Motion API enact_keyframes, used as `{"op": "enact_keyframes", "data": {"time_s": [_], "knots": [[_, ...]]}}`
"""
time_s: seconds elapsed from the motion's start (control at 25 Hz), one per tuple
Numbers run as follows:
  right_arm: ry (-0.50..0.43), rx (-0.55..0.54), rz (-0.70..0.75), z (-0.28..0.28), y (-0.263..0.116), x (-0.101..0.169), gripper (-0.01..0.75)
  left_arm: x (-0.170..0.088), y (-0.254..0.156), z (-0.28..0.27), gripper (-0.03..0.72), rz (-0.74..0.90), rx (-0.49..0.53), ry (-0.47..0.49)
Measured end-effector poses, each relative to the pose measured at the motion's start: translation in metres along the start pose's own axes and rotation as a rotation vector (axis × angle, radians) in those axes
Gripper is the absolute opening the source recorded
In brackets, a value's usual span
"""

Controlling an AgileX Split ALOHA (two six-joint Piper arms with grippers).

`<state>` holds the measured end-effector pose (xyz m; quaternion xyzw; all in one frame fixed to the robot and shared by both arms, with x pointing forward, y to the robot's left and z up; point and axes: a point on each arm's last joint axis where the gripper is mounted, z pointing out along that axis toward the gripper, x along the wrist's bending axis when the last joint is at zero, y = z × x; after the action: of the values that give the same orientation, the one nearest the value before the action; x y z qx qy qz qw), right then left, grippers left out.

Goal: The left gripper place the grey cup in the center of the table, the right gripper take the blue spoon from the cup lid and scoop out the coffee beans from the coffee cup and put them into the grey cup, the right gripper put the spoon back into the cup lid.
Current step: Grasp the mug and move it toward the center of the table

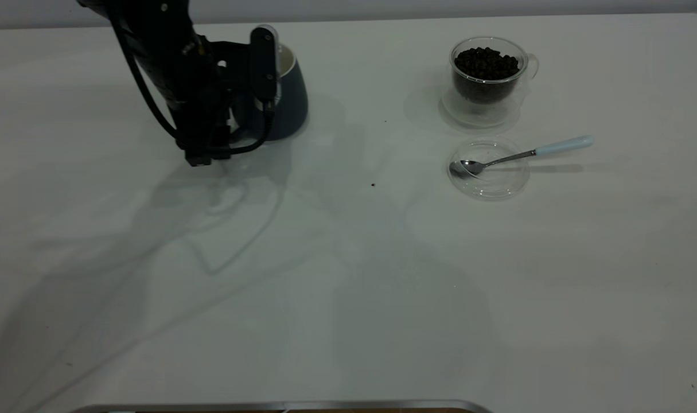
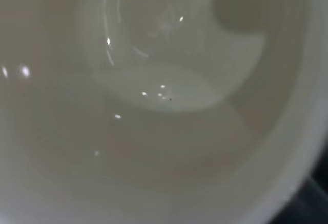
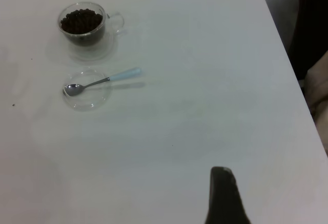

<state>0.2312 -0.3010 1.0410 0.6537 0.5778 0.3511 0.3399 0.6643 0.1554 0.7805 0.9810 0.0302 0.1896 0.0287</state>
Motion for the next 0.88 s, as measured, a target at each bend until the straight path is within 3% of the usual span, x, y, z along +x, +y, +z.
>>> {"op": "enact_keyframes", "data": {"time_s": [0.48,0.88], "knots": [[0.000,0.000,0.000,0.000,0.000,0.000,0.528,-0.013,0.021,-0.001,0.511,0.046,-0.015,-0.016],[0.000,0.000,0.000,0.000,0.000,0.000,0.528,-0.016,0.022,-0.014,0.509,0.049,0.030,-0.065]]}}
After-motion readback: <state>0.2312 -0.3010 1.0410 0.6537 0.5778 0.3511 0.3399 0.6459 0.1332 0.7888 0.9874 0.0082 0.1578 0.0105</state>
